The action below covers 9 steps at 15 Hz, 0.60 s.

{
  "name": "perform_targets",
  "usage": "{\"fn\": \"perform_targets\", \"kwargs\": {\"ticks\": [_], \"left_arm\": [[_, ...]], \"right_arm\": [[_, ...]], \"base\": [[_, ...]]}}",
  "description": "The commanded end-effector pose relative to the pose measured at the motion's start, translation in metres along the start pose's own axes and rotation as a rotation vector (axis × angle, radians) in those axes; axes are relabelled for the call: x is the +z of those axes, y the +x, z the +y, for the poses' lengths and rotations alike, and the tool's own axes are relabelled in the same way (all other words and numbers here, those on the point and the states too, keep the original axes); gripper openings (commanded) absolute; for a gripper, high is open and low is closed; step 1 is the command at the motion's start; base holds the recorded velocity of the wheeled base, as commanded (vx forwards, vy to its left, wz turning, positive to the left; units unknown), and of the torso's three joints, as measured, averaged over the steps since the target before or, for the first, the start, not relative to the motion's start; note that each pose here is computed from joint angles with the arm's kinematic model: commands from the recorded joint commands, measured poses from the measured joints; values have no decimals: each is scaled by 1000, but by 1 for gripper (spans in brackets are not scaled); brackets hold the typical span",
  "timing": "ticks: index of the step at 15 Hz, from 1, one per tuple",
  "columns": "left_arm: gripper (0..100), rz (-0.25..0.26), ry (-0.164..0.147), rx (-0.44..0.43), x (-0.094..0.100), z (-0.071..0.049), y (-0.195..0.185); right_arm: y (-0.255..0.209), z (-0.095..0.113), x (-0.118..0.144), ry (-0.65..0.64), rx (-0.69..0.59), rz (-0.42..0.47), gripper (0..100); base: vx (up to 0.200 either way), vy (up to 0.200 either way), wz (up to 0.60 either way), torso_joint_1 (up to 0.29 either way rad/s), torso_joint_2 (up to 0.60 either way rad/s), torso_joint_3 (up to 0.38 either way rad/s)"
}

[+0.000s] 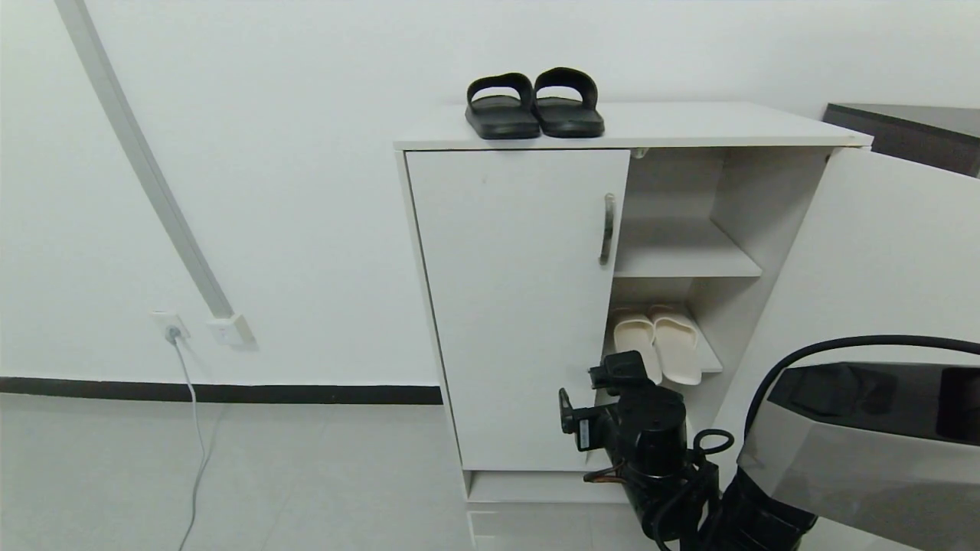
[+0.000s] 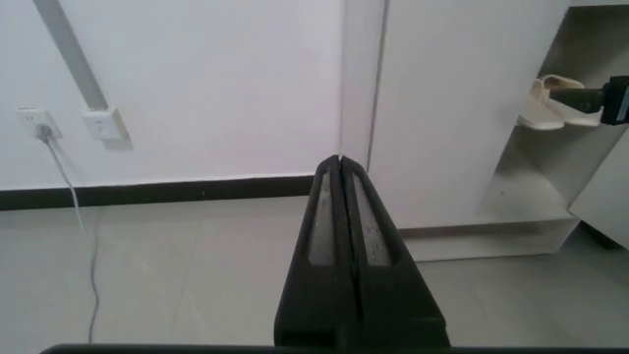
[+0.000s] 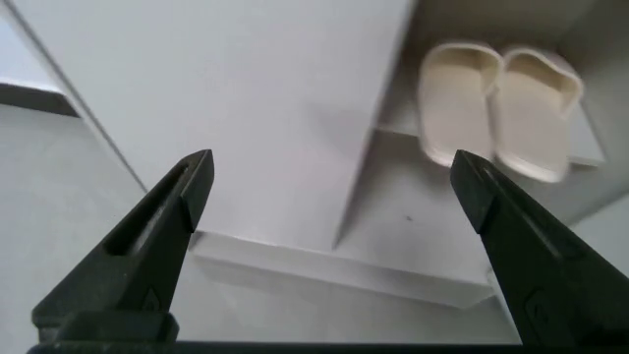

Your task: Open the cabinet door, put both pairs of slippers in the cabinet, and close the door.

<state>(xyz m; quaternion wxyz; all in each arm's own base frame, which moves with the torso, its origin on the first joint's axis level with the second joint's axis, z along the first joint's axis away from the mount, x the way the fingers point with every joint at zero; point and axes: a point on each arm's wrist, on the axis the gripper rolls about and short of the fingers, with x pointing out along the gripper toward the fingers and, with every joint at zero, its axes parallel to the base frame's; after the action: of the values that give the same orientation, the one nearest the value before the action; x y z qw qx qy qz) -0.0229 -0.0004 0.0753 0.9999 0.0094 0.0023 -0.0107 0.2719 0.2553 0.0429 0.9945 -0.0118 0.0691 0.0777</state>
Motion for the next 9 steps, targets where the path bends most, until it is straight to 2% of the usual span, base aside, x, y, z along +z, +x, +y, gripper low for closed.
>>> {"fn": "perform_targets", "kwargs": {"ticks": [1,2,9], "left_arm": [[0,1,-1,0,0,0,0],[0,1,-1,0,0,0,0],[0,1,-4,1,0,0,0]], "right_arm": [[-1,0,-1,-2,0,2,100],[-1,0,-1,-2,2,3,100],[0,-6,-1,12,-1,-13,100]], "base": [[0,200,0,2,2,7],[0,200,0,-2,2,7],[0,0,0,0,0,0]]}}
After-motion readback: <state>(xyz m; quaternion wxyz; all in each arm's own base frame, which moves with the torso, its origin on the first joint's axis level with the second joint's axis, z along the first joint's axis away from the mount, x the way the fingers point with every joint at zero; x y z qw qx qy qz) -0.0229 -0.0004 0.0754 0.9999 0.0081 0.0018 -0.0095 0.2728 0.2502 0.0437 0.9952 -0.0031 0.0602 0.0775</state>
